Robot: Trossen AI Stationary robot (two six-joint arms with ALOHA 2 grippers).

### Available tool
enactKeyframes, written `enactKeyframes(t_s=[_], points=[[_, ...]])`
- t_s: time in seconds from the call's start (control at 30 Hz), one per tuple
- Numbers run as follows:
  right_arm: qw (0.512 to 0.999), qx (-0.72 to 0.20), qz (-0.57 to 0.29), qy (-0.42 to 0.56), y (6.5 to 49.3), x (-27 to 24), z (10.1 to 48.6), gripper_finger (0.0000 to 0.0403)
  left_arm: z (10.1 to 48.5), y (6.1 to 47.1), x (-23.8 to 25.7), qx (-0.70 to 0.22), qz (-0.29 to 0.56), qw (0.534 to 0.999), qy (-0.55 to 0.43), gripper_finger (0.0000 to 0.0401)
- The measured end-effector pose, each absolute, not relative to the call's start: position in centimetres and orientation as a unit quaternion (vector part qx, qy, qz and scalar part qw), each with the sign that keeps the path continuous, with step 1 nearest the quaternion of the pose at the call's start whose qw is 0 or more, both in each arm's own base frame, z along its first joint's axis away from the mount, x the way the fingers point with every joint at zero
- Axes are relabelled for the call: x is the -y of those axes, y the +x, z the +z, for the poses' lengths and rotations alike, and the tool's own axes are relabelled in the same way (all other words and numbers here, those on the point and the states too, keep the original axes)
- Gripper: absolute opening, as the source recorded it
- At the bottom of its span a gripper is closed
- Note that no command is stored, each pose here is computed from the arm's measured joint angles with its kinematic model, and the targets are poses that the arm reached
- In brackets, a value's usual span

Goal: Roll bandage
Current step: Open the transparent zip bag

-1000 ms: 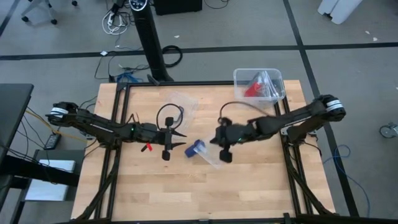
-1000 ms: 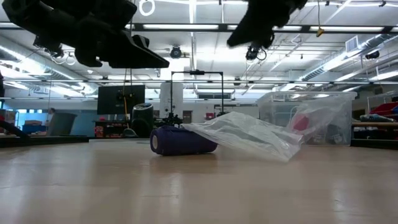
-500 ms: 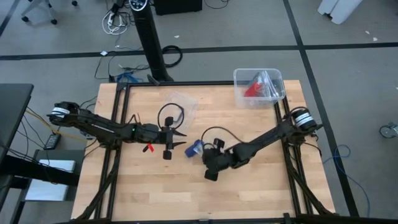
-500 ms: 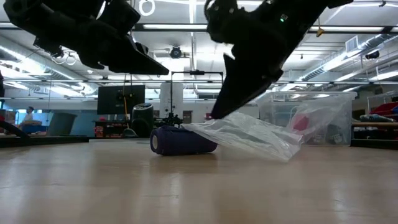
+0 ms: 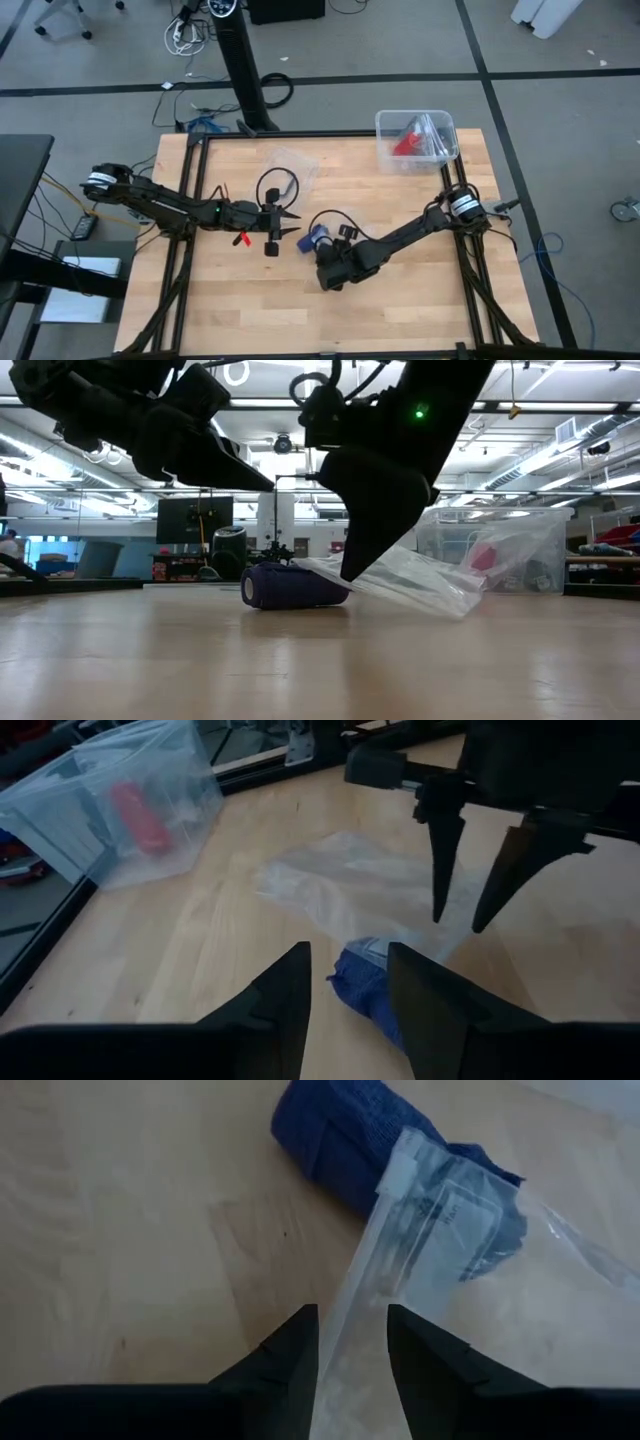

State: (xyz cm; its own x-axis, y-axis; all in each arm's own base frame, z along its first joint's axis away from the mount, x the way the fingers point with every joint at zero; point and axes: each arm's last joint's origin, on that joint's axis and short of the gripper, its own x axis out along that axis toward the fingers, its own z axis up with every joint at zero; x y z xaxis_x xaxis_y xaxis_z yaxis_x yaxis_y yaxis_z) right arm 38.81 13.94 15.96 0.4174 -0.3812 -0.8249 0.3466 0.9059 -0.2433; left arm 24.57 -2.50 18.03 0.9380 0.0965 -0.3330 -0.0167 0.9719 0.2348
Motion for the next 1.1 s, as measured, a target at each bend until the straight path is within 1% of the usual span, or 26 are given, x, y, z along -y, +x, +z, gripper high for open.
enactKeyframes(t_s=[0.17, 0.23, 0.33, 0.43, 0.47, 0.63, 0.77, 0.9, 1.1], points=[[0.836, -0.500, -0.223, -0.017, 38.8, -13.5, 15.9, 0.0117, 18.0, 24.6, 2.5, -0.174, 0.029, 0.978, 0.115, 0.0137], [0.832, -0.506, -0.227, -0.019, 38.7, -13.2, 15.9, 0.0110, 18.0, 24.6, 2.5, -0.174, 0.029, 0.978, 0.115, 0.0137], [0.828, -0.509, -0.233, -0.026, 38.7, -12.9, 15.9, 0.0077, 18.0, 24.6, 2.5, -0.175, 0.028, 0.977, 0.115, 0.0137], [0.820, -0.520, -0.235, -0.042, 38.5, -12.6, 15.8, 0.0018, 18.0, 24.6, 2.5, -0.174, 0.027, 0.978, 0.114, 0.0137], [0.817, -0.523, -0.238, -0.048, 38.4, -12.5, 15.8, 0.0010, 18.0, 24.6, 2.5, -0.175, 0.026, 0.978, 0.114, 0.0137], [0.812, -0.531, -0.235, -0.054, 38.1, -12.1, 16.4, 0.0002, 18.0, 24.6, 2.5, -0.175, 0.024, 0.977, 0.120, 0.0137], [0.827, -0.512, -0.230, -0.041, 37.6, -11.9, 19.0, 0.0002, 18.1, 24.6, 2.8, -0.166, -0.001, 0.978, 0.128, 0.0137], [0.855, -0.459, -0.240, -0.029, 36.7, -11.7, 22.7, 0.0001, 18.7, 24.7, 3.4, -0.133, -0.017, 0.984, 0.118, 0.0137], [0.892, -0.358, -0.276, -0.004, 35.9, -11.1, 27.0, 0.0001, 19.5, 24.8, 4.2, -0.090, -0.032, 0.994, 0.047, 0.0137]])
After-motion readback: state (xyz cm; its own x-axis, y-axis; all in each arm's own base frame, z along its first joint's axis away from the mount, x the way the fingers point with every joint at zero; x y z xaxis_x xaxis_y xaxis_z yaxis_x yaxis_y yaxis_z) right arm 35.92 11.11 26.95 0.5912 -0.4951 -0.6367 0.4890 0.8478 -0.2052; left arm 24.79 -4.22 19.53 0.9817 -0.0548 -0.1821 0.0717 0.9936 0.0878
